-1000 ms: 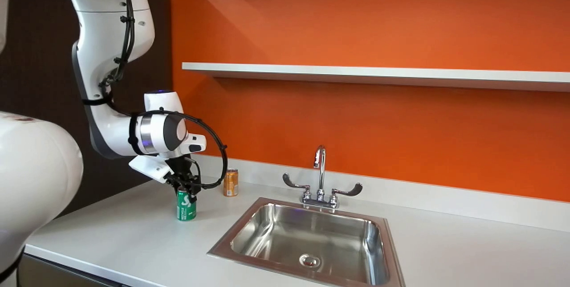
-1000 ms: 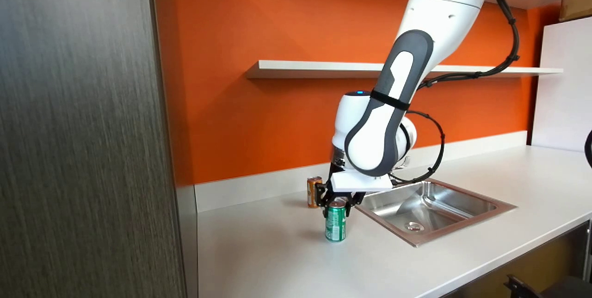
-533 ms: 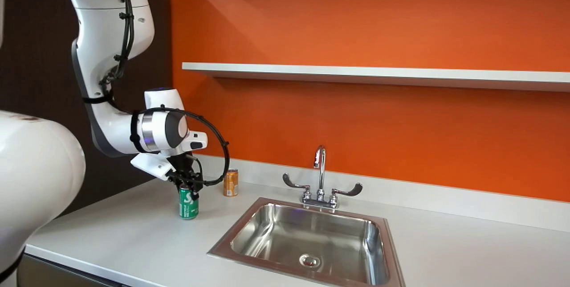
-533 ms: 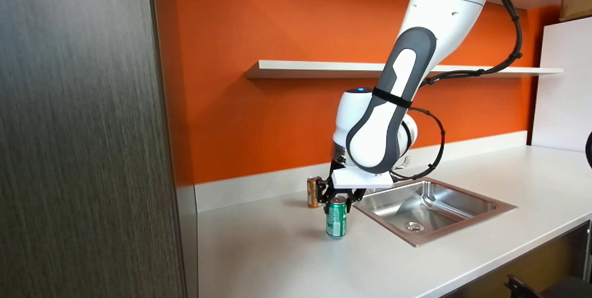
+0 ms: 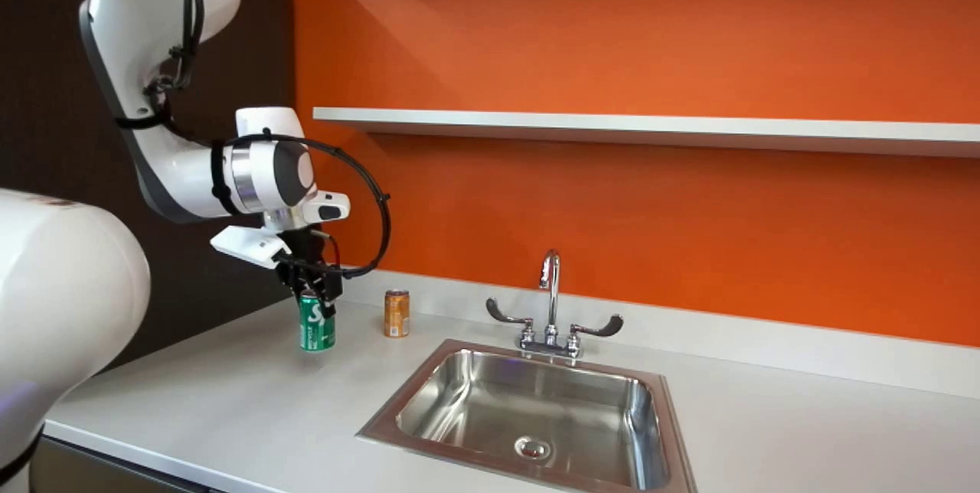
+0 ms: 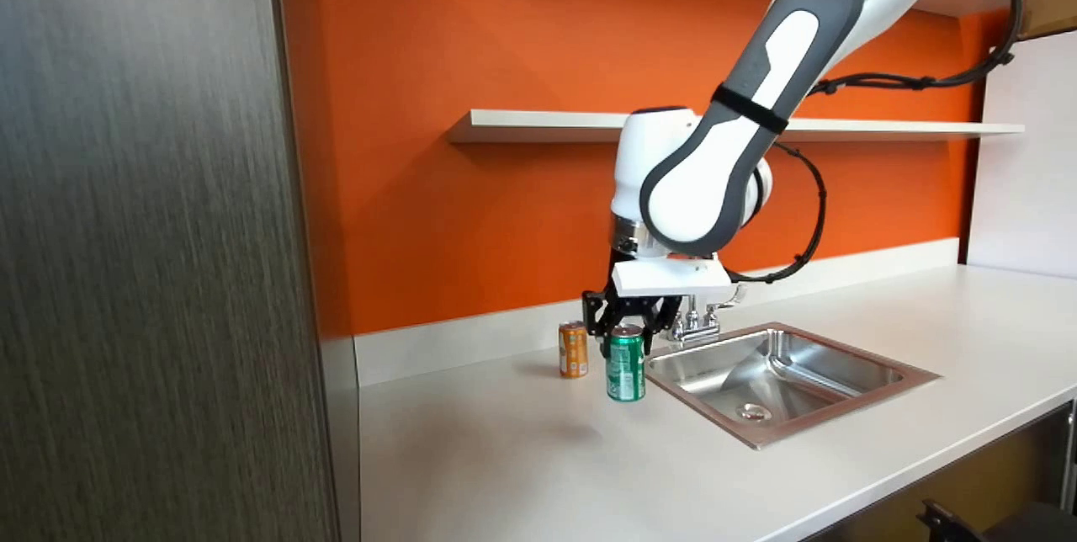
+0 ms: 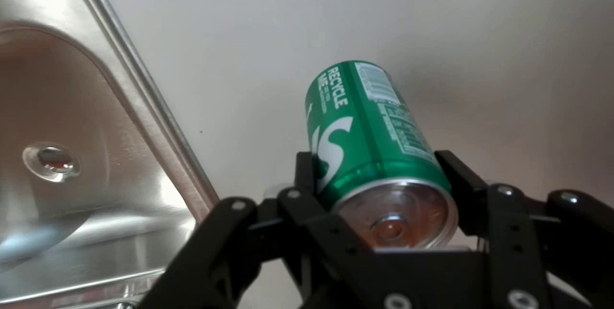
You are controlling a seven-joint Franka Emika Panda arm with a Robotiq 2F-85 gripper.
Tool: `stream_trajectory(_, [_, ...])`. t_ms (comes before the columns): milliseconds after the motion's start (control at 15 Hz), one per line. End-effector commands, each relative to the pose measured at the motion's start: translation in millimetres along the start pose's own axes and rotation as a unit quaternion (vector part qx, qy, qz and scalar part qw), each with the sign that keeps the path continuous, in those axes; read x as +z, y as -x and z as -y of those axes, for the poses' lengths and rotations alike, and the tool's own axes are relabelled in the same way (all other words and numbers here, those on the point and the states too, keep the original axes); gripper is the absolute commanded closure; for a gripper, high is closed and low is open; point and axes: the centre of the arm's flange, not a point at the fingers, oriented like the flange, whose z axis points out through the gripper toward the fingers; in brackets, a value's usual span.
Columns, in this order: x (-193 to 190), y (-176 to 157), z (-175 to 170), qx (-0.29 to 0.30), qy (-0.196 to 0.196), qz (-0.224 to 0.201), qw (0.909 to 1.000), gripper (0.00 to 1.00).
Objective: Put the green can on the left side of the bottom shelf
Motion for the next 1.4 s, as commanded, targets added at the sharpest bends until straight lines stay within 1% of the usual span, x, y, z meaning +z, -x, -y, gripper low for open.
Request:
stream_trajectory(0, [-57,14,-1,0.009,0.008,0.025,0.9996,0.61])
stream_trajectory(133, [-77,17,-1,0.017,0.017,0.041,0.9989,0.61])
stream_trajectory(267, [-96,19,-1,0.029,0.017,0.053,0.998,0.61])
stream_trajectory(400, [-116,20,-1,0.041,0.014,0.055,0.9976,0.61])
stream_trajectory(533, [-138,18,-3,0.05,0.01,0.043,0.9977,0.61])
stream_trajectory(933, [-214,5,-6,0.064,0.001,-0.023,0.9977,0.61])
stream_trajectory(1333, [-295,-7,0,0.064,-0.009,-0.098,0.9931,0.61])
